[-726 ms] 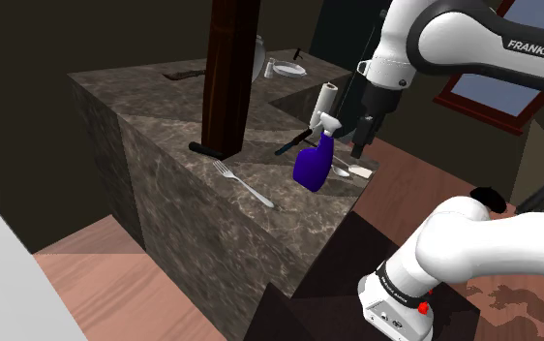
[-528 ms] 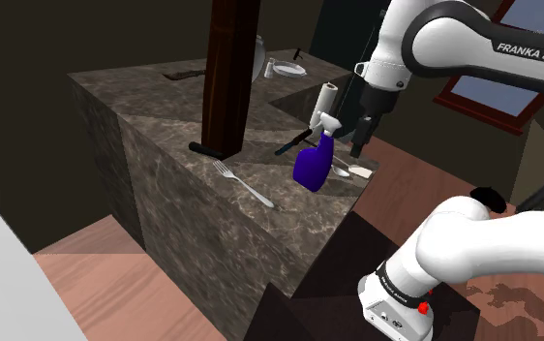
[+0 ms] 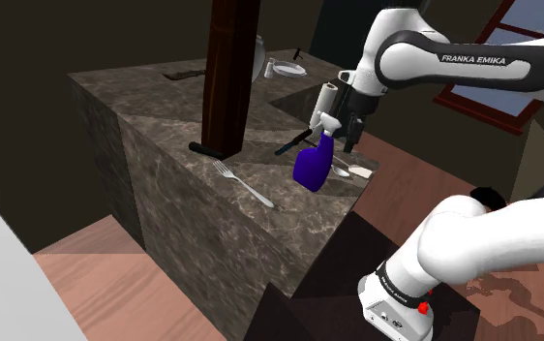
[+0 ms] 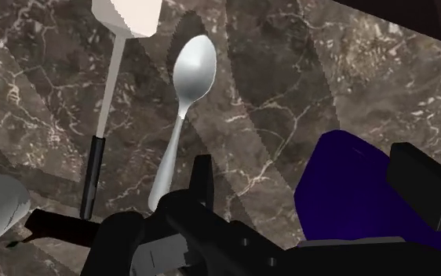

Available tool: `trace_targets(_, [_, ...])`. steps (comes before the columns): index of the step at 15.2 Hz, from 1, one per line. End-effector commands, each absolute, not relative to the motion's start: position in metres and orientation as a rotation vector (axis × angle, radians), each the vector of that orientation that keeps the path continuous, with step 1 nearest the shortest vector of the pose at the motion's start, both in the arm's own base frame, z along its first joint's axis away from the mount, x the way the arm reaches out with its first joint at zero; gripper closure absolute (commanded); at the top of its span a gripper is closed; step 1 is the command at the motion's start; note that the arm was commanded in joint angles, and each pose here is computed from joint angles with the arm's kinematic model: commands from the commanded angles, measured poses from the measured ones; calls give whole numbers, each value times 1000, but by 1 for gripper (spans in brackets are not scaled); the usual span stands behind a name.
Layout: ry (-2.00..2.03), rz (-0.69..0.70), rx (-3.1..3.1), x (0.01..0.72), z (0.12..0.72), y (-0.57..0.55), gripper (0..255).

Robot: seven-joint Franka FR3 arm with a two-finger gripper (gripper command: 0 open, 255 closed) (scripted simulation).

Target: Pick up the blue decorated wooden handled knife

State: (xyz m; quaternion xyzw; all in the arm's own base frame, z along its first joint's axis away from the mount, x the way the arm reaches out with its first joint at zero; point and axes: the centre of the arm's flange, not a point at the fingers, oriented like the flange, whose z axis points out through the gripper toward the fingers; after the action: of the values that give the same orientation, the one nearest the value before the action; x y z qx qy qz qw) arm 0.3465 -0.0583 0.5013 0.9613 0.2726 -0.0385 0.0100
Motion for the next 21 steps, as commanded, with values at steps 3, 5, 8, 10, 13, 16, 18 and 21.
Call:
trace_targets(3, [1112, -86, 2913, 382, 479, -84, 0])
trace_targets(5, [1234, -69, 2864, 402, 468, -95, 0])
trace_targets(8, [1414, -45, 2780, 434, 452, -107, 0])
trace_targets(10, [1531, -29, 2717, 456, 442, -113, 0])
trace_targets(13, [1701, -4, 2615, 489, 426, -119, 0])
trace_targets(16, [1864, 20, 2502, 524, 411, -119, 0])
trace_targets(18, [1947, 33, 2438, 542, 403, -118, 0])
trace_targets(21, [1947, 33, 2438, 542, 387, -118, 0])
